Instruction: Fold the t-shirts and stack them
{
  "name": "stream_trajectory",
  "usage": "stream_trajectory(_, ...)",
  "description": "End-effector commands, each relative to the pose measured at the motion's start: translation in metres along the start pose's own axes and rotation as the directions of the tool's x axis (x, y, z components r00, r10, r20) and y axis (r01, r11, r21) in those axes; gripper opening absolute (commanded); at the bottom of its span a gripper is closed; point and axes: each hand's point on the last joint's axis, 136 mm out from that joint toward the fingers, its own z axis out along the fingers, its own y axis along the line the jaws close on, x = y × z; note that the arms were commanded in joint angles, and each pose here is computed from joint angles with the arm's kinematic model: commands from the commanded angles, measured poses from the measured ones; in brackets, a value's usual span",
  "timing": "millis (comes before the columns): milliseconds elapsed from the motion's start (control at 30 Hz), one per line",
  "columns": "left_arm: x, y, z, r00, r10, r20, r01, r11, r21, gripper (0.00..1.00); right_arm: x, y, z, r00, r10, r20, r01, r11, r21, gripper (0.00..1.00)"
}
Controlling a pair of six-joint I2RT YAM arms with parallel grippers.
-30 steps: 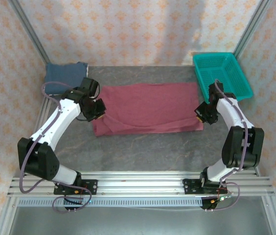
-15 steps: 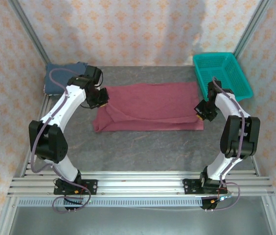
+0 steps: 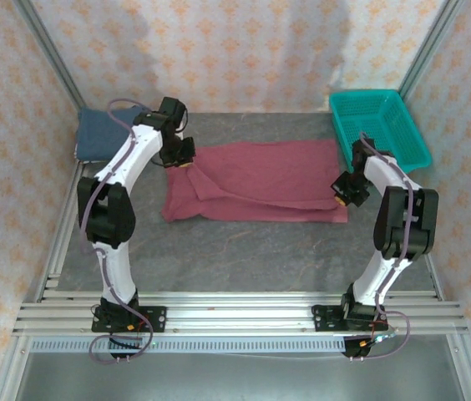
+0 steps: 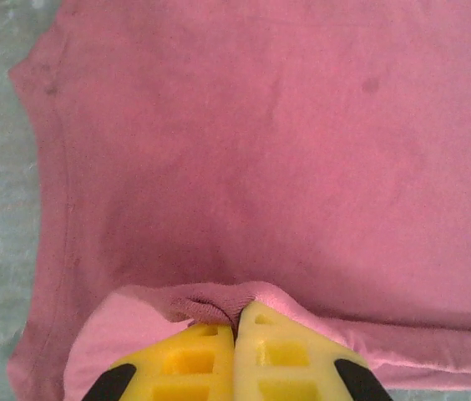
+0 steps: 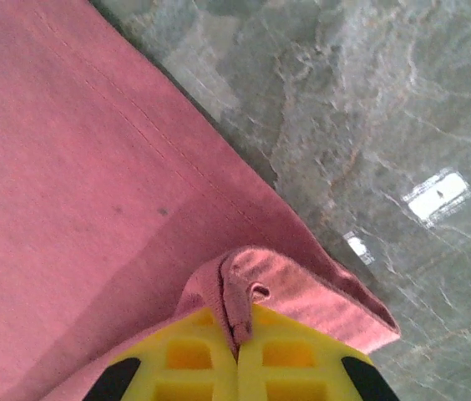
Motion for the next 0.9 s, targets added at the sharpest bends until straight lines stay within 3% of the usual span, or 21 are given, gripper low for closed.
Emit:
stream_trajectory(0, -0.017, 0.0, 0.005, 0.999, 0.029, 0.02, -0.028, 0.999, -0.023, 0.0, -0.033, 0.015, 0.0, 0.996, 0.027, 0.089, -0.024, 0.999, -0.032, 0.07)
stream_trajectory(33, -0.023, -0.004, 0.007, 0.999, 0.026, 0.029, -0.026, 1.0, -0.012, 0.0, -0.04, 0.023, 0.001, 0.994, 0.03, 0.101, -0.025, 0.998, -0.053, 0.11)
stream_trajectory(67, -0.028, -0.005, 0.009, 0.999, 0.022, 0.038, -0.022, 1.0, -0.012, 0.06, -0.046, 0.028, -0.001, 0.993, 0.034, 0.115, -0.026, 0.997, -0.066, 0.17)
stream_trajectory(133, -0.04, -0.014, 0.007, 0.998, 0.001, 0.056, -0.002, 1.0, 0.017, 0.39, -0.058, 0.043, -0.012, 0.99, 0.034, 0.137, -0.019, 0.994, -0.108, 0.39)
stream_trajectory(200, -0.049, -0.022, -0.007, 0.996, -0.019, 0.091, 0.015, 0.999, 0.045, 0.65, -0.065, 0.054, -0.03, 0.985, 0.031, 0.171, -0.005, 0.989, -0.15, 0.54)
stream_trajectory(267, -0.054, -0.026, -0.029, 0.99, -0.031, 0.134, 0.023, 0.998, 0.062, 0.86, -0.066, 0.058, -0.053, 0.976, 0.021, 0.216, 0.019, 0.983, -0.183, 0.63)
stream_trajectory(300, -0.053, -0.025, -0.042, 0.987, -0.035, 0.157, 0.026, 0.998, 0.061, 0.89, -0.063, 0.058, -0.063, 0.973, 0.01, 0.231, 0.037, 0.98, -0.198, 0.67)
stream_trajectory(500, -0.001, 0.004, -0.079, 0.985, -0.076, 0.157, 0.07, 0.996, 0.048, 0.93, -0.022, 0.029, -0.096, 0.97, -0.038, 0.24, 0.084, 0.979, -0.184, 0.79)
stream_trajectory(700, 0.076, 0.05, -0.039, 0.984, -0.173, 0.037, 0.172, 0.985, 0.028, 0.91, 0.022, -0.01, -0.08, 0.981, -0.071, 0.181, 0.095, 0.987, -0.127, 0.78)
stream_trajectory(867, 0.105, 0.065, 0.003, 0.973, -0.228, -0.025, 0.229, 0.973, 0.037, 0.75, 0.03, -0.017, -0.049, 0.983, -0.083, 0.164, 0.106, 0.985, -0.139, 0.73)
